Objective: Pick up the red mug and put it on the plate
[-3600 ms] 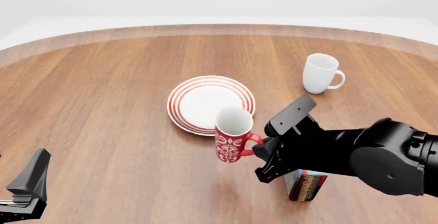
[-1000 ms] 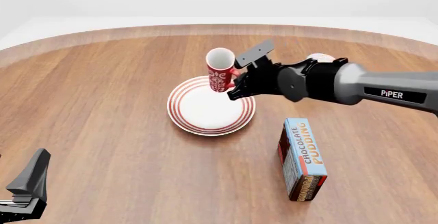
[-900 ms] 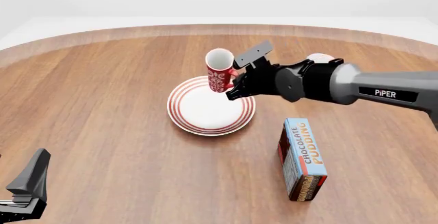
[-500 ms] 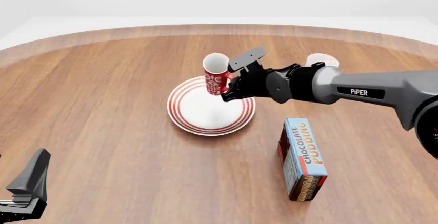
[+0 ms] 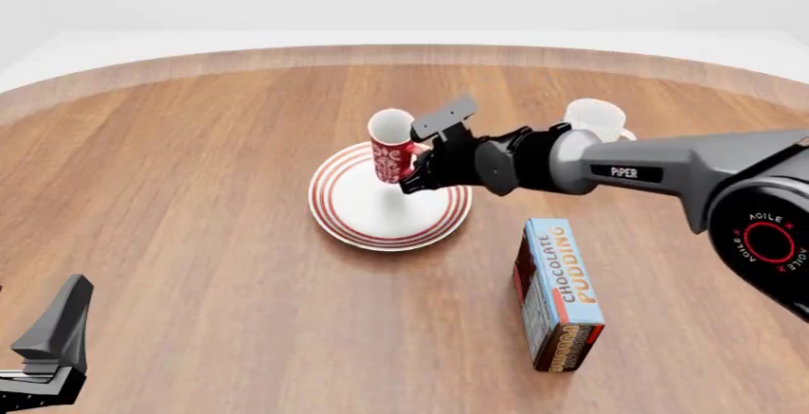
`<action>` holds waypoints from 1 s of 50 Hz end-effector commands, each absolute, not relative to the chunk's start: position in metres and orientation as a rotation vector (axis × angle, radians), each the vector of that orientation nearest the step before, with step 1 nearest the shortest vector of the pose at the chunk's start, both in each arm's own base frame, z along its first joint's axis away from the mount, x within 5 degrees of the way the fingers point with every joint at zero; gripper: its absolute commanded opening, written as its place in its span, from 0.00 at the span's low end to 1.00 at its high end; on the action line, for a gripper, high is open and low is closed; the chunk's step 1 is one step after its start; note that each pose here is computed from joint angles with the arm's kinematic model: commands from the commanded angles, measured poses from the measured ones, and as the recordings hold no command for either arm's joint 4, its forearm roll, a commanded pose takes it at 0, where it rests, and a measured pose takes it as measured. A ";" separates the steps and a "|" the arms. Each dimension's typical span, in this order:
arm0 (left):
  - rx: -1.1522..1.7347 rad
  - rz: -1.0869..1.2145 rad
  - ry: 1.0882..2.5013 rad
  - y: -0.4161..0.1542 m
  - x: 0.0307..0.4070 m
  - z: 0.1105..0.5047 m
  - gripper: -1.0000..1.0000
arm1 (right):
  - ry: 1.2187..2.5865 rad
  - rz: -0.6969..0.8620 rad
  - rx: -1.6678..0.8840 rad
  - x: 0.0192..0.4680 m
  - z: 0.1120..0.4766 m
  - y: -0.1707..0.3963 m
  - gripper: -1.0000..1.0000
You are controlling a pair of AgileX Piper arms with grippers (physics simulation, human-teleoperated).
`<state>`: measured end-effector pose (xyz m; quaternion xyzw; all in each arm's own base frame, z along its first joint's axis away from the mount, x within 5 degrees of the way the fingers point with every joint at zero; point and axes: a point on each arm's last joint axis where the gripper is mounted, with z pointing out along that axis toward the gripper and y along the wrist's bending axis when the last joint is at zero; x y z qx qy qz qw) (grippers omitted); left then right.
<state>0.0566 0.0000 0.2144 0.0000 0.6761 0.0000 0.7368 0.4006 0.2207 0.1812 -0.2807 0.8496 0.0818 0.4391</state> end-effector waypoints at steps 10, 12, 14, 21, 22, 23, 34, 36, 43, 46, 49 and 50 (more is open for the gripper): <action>0.000 0.000 1.485 0.000 0.057 0.214 1.00 | 2.121 0.220 -0.676 0.401 0.174 0.223 0.00; 0.000 0.000 1.485 0.000 0.057 0.214 1.00 | 2.121 0.221 -0.675 0.401 0.174 0.223 0.00; 0.000 0.000 1.485 0.000 0.057 0.214 1.00 | 2.121 0.222 -0.676 0.400 0.174 0.224 0.00; 0.000 0.000 1.485 0.000 0.057 0.214 1.00 | 2.125 0.220 -0.675 0.400 0.171 0.223 0.00; 0.000 0.000 1.485 0.000 0.057 0.214 1.00 | 2.125 0.220 -0.675 0.400 0.170 0.223 0.00; 0.000 0.000 1.485 0.000 0.057 0.214 1.00 | 2.125 0.220 -0.674 0.400 0.170 0.223 0.00; 0.000 0.000 1.485 0.000 0.057 0.214 1.00 | 2.115 0.225 -0.690 0.397 0.170 0.227 1.00; 0.000 0.000 1.485 0.000 0.057 0.214 1.00 | 2.119 0.225 -0.692 0.397 0.169 0.227 1.00; 0.000 0.000 1.485 0.000 0.057 0.214 1.00 | 2.100 0.200 -0.705 0.400 0.169 0.221 1.00; 0.000 0.000 1.485 0.000 0.057 0.214 1.00 | 2.101 0.204 -0.705 0.398 0.170 0.221 1.00; 0.000 0.000 1.485 0.000 0.057 0.214 1.00 | 2.100 0.204 -0.708 0.397 0.170 0.221 1.00; 0.000 0.000 1.485 0.000 0.057 0.214 1.00 | 2.098 0.204 -0.709 0.396 0.171 0.221 1.00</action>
